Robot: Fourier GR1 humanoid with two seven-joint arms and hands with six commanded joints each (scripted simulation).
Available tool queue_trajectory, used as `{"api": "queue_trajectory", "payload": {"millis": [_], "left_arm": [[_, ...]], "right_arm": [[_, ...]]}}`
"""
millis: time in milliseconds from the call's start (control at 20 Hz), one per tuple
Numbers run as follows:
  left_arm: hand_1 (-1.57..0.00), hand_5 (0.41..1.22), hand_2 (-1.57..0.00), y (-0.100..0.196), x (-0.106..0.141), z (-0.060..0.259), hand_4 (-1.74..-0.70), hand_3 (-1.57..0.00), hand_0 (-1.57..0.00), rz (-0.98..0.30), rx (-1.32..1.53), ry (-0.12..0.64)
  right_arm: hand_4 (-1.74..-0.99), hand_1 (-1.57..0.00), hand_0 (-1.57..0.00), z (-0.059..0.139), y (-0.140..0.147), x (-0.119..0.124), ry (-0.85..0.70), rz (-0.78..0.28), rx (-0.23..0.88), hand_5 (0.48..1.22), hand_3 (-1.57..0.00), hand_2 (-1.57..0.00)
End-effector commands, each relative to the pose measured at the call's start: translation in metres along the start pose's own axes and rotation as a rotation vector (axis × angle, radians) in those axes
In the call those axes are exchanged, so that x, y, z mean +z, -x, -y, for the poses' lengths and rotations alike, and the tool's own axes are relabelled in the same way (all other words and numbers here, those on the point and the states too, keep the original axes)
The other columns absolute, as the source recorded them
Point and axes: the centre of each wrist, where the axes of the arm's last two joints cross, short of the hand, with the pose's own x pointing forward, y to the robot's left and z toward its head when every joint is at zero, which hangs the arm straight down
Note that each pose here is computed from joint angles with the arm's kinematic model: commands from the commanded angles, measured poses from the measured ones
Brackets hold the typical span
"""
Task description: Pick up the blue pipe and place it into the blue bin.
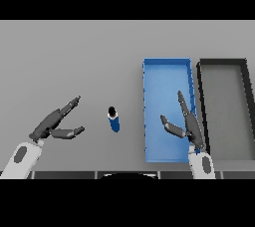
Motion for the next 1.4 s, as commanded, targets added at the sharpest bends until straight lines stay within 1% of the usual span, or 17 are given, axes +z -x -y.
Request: {"api": "queue_trajectory", "payload": {"millis": [0,50,150,200,300,350,500,550,700,750,900,950,1050,1150,1200,1250,1350], "left_arm": [[0.0,0.503,0.0,-0.001,-0.003,0.01,-1.14,0.0,0.0,0.007,0.005,0.037],[0.0,0.497,0.0,0.0,-0.007,0.021,-1.16,0.0,0.0,0.015,0.015,0.068],[0.0,0.484,0.0,0.0,-0.012,0.037,-1.18,0.0,0.0,0.024,-0.005,0.096],[0.0,0.475,0.0,-0.001,-0.017,0.042,-1.18,0.0,0.0,0.019,-0.015,0.104],[0.0,0.466,0.0,0.003,-0.024,0.053,-1.19,0.0,0.0,0.038,-0.021,0.11],[0.0,0.464,0.0,0.004,-0.026,0.057,-1.19,0.0,0.0,0.04,-0.027,0.109],[0.0,0.467,0.0,0.01,-0.042,0.075,-1.2,0.0,0.0,0.022,0.003,0.127],[0.0,0.468,0.0,0.01,-0.048,0.077,-1.21,0.0,0.0,0.013,0.016,0.135],[0.0,0.469,0.0,0.017,-0.067,0.088,-1.19,0.0,0.0,-0.007,0.048,0.145],[0.0,0.469,0.0,0.017,-0.07,0.089,-1.19,0.0,0.0,0.009,0.058,0.151],[0.0,0.459,0.0,0.023,-0.083,0.098,-1.14,0.0,0.0,0.006,0.012,0.174],[0.0,0.462,0.0,0.021,-0.088,0.103,-1.13,0.0,0.0,0.015,0.016,0.18],[0.0,0.495,0.0,0.02,-0.098,0.107,-1.17,0.0,0.0,0.052,0.074,0.197],[0.0,0.533,0.0,0.02,-0.106,0.116,-1.21,0.0,0.0,0.07,0.095,0.192],[0.0,0.558,-0.04,0.022,-0.106,0.115,-1.24,-0.01,0.0,0.079,0.105,0.184],[-0.04,0.585,-0.11,0.021,-0.11,0.119,-1.27,-0.04,0.0,0.08,0.123,0.179],[-0.26,0.651,-0.36,0.017,-0.113,0.118,-1.32,-0.22,-0.1,0.084,0.137,0.159]], "right_arm": [[-1.208,0.0,0.0,0.003,-0.002,0.0,0.002,0.013,0.006,0.611,0.0,0.0],[-1.208,0.0,0.0,0.002,-0.001,0.0,-0.005,0.01,0.012,0.612,0.0,0.0],[-1.212,0.0,0.0,-0.001,-0.003,0.002,-0.003,0.003,-0.001,0.613,0.0,0.0],[-1.217,0.0,0.0,-0.005,-0.003,0.004,-0.007,0.0,-0.006,0.615,0.0,0.0],[-1.223,0.0,0.0,-0.002,-0.007,0.001,-0.001,0.008,-0.007,0.619,0.0,0.0],[-1.223,0.0,0.0,-0.003,-0.006,-0.001,0.004,-0.007,-0.007,0.62,0.0,0.0],[-1.231,0.0,0.0,-0.008,-0.007,0.006,0.008,0.007,-0.008,0.623,0.0,0.0],[-1.229,0.0,0.0,-0.006,-0.009,0.005,0.017,0.007,-0.002,0.622,0.0,0.0],[-1.218,0.0,0.0,-0.003,-0.005,0.007,0.014,-0.005,-0.008,0.612,0.0,0.0],[-1.212,0.0,0.0,-0.003,-0.003,0.009,0.021,-0.003,0.004,0.61,0.0,0.0],[-1.204,0.0,0.0,-0.003,-0.005,0.009,0.022,-0.006,-0.003,0.607,0.0,0.0],[-1.201,0.0,0.0,-0.002,-0.006,0.009,0.023,-0.001,-0.005,0.605,0.0,0.0],[-1.204,0.0,0.0,-0.003,-0.005,0.009,0.017,-0.005,-0.012,0.607,0.0,0.0],[-1.206,0.0,0.0,0.003,-0.002,0.008,0.027,-0.023,-0.015,0.606,0.0,0.0],[-1.204,0.0,0.0,0.003,-0.002,0.008,0.028,-0.017,-0.012,0.605,0.0,0.0],[-1.196,0.0,0.0,0.003,-0.004,0.007,0.029,-0.013,-0.002,0.603,0.0,0.0],[-1.198,0.0,0.0,0.0,-0.003,0.01,0.019,-0.013,-0.016,0.605,0.0,0.0]]}}
